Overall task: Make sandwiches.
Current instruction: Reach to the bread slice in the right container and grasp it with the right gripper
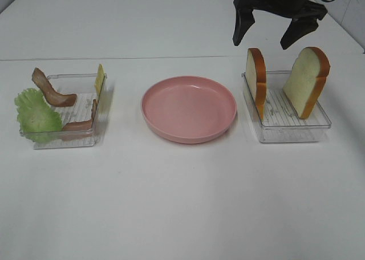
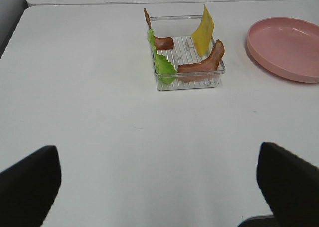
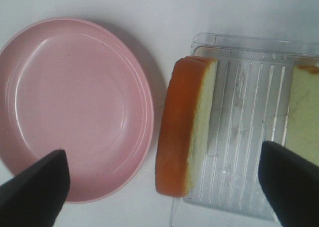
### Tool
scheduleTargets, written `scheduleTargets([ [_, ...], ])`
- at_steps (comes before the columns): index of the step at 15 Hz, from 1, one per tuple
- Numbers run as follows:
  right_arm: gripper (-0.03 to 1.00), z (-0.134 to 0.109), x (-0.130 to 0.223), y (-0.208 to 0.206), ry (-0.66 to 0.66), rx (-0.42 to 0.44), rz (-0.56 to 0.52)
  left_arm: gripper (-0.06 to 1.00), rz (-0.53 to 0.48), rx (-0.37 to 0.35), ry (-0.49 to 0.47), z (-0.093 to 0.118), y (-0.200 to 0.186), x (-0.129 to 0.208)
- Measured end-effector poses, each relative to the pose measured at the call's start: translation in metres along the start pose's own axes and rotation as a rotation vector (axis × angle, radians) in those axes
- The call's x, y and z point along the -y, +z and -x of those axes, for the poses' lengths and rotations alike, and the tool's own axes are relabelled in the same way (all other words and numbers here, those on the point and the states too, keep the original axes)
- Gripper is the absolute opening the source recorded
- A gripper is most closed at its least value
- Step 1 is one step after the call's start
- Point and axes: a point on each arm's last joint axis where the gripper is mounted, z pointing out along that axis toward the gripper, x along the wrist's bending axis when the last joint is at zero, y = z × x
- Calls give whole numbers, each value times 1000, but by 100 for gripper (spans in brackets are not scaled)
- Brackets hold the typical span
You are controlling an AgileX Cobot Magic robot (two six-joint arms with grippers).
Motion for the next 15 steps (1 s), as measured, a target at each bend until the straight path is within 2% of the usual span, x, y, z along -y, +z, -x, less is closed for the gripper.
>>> scheduleTargets([
  [6,99,11,-5,57,29,9,-89,99,0,0,0,0,0,0],
  [12,98,13,-5,73,38,2,-115,99,0,-1,0,0,0,0],
  [15,85,13,-5,73,39,1,-114,99,0,-1,0,0,0,0],
])
